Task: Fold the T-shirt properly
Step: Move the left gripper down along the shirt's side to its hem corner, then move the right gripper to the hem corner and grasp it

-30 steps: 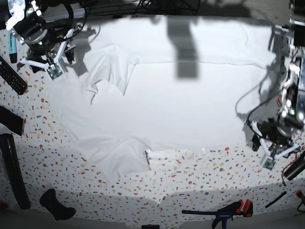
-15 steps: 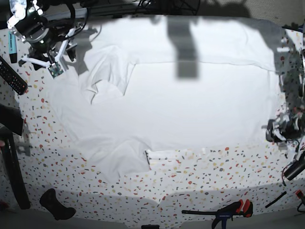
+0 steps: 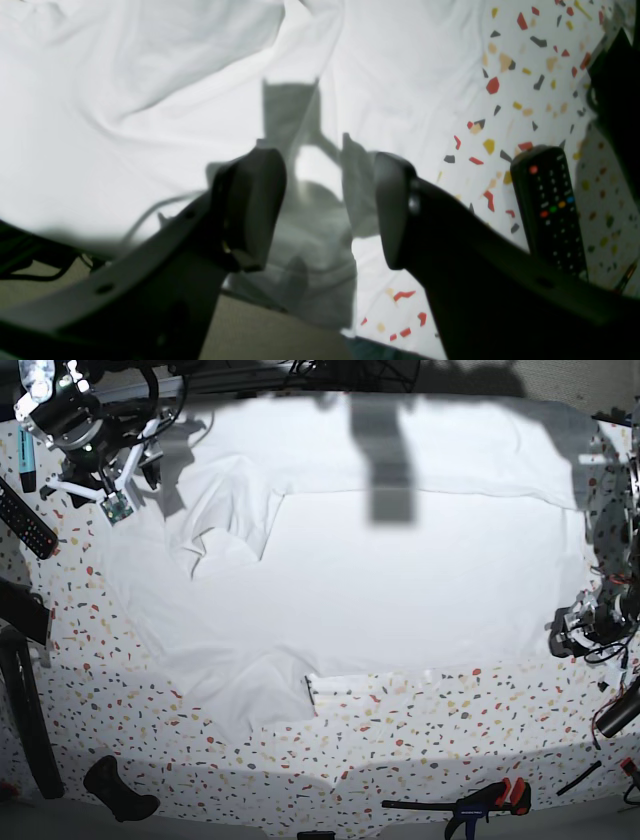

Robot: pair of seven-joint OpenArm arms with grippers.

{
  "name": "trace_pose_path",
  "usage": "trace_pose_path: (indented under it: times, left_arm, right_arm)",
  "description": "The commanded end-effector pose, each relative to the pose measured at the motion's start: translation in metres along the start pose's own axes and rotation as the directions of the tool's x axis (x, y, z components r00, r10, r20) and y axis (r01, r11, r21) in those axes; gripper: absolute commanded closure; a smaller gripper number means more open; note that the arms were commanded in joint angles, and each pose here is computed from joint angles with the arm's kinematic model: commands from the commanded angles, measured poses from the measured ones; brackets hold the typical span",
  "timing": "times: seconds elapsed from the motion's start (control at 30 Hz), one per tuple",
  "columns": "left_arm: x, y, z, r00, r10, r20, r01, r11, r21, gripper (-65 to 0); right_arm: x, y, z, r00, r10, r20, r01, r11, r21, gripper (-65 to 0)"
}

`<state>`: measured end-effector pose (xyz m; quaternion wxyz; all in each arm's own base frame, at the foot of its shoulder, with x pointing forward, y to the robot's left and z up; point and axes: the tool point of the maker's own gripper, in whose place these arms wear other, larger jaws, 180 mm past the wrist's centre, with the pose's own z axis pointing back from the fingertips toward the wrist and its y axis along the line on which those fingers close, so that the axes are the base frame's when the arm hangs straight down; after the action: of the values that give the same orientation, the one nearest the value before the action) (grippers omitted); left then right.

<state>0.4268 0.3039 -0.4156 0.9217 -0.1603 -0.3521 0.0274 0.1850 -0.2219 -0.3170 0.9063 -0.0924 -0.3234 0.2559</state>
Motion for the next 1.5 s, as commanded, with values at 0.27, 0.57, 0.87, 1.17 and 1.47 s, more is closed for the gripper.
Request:
trace_pose_path:
  times: [0.27,0.57,0.87,1.17,1.47]
  left_arm:
    - [0.009,-0.012,-0.005,1.000,-0.015,0.000,0.015,1.000,-0.017,-32.2]
    - [0.003,-0.015,-0.008,0.999,-0.017,-0.033,0.016,1.000,-0.024,-32.2]
    - [0.008,-0.016,-0.008,1.000,-0.015,0.000,0.015,1.000,-0.025,-10.0]
    - [0.016,-0.012,-0.005,0.999,-0.016,0.035,0.016,1.000,-0.017,0.0]
    - [0.021,-0.009,-0.003,0.998,-0.016,0.055,0.017,1.000,-0.011,0.0]
  right_arm:
    - [0.009,-0.004,0.004,0.999,0.010,0.037,-0.009,1.000,-0.013,-31.8]
    - [0.010,-0.004,0.004,0.999,0.010,0.037,-0.009,1.000,-0.013,-31.8]
    - [0.010,-0.004,0.004,0.999,0.010,0.038,-0.010,1.000,-0.013,-31.8]
    - [0.054,-0.028,-0.006,0.984,-0.028,0.176,0.042,0.996,-0.077,-31.3]
    - [0.130,-0.075,-0.046,0.901,-0.232,0.367,0.289,0.952,-0.106,-26.9]
